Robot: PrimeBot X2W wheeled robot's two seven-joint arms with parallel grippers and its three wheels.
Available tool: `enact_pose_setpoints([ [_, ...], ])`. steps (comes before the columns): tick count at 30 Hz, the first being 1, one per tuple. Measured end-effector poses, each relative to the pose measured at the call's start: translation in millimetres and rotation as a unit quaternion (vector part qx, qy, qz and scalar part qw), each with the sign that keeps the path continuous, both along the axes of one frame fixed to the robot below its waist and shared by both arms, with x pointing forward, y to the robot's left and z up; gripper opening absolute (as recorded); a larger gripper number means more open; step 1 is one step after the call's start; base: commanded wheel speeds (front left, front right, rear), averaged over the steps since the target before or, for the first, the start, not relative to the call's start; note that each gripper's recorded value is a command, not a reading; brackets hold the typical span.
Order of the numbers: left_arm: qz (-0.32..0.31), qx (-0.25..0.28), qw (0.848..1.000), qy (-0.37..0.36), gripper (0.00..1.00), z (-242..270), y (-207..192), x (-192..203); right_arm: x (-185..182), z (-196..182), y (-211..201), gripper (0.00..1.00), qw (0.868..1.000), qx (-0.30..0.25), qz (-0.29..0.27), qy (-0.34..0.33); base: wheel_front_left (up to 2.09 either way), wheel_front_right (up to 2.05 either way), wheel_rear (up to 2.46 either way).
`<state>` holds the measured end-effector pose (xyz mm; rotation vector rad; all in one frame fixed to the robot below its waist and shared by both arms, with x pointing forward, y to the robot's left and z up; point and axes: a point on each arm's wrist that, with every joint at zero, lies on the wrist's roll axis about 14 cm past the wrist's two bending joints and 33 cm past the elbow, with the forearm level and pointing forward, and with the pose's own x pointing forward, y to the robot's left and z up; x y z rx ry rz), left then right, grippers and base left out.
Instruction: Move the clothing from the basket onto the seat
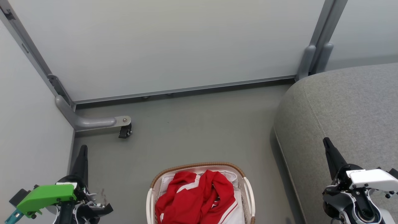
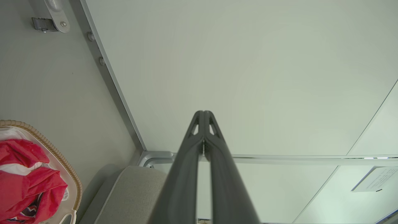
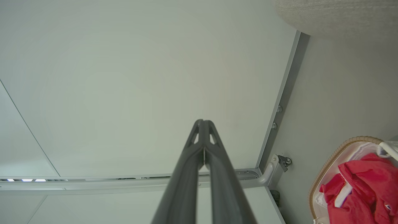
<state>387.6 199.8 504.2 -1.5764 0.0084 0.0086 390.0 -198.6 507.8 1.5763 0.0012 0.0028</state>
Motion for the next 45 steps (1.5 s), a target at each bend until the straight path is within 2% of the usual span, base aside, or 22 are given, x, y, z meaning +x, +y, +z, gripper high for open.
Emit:
enact_pose_setpoints([
  [6,0.0,0.0,1.0,0.0,0.0,0,0,0,0,0,0,0.0,1.0,0.0,0.0,0.0,0.0,0.0,0.0],
  [7,0.0,-0.001,1.0,0.004,1.0,-2,0,-1,0,-2,0,1.0,1.0,0.001,0.0,0.003,0.0,0.0,0.0],
  [14,-0.001,-0.007,0.998,0.057,1.0,-37,-5,-17,-13,-32,6,1.0,0.999,0.012,-0.001,0.047,0.0,0.0,0.0],
  [26,-0.001,0.027,0.998,0.054,1.0,-35,-13,-16,-12,-31,1,1.0,0.998,-0.024,-0.02,0.047,0.0,0.0,0.0],
  [34,-0.001,0.091,0.995,0.041,1.0,-26,-15,-14,-10,-22,-4,1.0,0.994,-0.102,-0.03,0.036,0.0,0.0,0.0],
  [45,-0.004,0.208,0.978,0.018,1.0,-12,-19,-11,-7,-8,-4,1.0,0.973,-0.229,-0.032,0.017,0.0,0.0,0.0],
])
